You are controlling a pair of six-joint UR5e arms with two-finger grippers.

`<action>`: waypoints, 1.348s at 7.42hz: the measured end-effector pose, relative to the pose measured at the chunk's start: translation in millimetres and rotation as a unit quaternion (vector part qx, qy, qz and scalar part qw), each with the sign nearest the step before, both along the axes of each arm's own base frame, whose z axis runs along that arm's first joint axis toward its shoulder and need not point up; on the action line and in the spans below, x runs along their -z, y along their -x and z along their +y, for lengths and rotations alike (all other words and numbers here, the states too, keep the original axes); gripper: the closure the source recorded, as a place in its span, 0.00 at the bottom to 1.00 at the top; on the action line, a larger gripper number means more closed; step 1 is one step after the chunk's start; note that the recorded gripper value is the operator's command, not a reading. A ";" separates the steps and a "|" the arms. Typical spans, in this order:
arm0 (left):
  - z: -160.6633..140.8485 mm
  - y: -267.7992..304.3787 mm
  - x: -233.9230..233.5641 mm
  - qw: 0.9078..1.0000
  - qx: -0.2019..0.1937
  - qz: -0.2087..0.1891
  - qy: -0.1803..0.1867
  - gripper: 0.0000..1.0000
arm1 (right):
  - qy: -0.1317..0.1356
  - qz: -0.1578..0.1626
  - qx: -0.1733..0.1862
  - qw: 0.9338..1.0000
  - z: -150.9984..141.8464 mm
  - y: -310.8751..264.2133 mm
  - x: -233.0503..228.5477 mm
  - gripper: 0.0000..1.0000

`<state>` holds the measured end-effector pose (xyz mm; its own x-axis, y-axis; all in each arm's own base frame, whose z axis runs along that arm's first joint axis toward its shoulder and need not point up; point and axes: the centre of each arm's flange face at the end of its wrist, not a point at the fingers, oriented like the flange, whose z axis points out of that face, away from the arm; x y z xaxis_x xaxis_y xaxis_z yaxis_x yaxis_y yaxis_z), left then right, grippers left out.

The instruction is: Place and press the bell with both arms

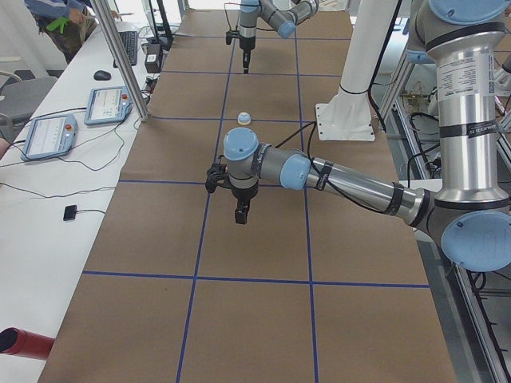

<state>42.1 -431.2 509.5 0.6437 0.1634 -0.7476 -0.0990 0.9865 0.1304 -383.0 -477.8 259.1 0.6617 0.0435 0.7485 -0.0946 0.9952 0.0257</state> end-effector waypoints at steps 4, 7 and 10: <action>1.8 5.0 -3.9 1.000 -0.001 -0.001 -0.005 0.00 | -0.030 0.025 0.019 0.999 -23.4 -204.2 -119.8 0.01; 9.2 33.4 -19.4 1.000 0.002 -0.005 -0.019 0.00 | -0.061 0.063 0.038 0.995 -3.3 -355.9 -226.0 0.01; 8.2 60.8 -48.9 1.000 0.013 -0.012 -0.013 0.00 | -0.052 0.061 0.051 0.995 15.5 -431.5 -305.3 0.01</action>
<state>-18.8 -423.0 558.5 0.6650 0.1660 -0.7281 -0.0765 0.9850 0.1547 48.4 -462.4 564.5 0.7446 -0.1028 0.6595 0.0174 0.9907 0.1348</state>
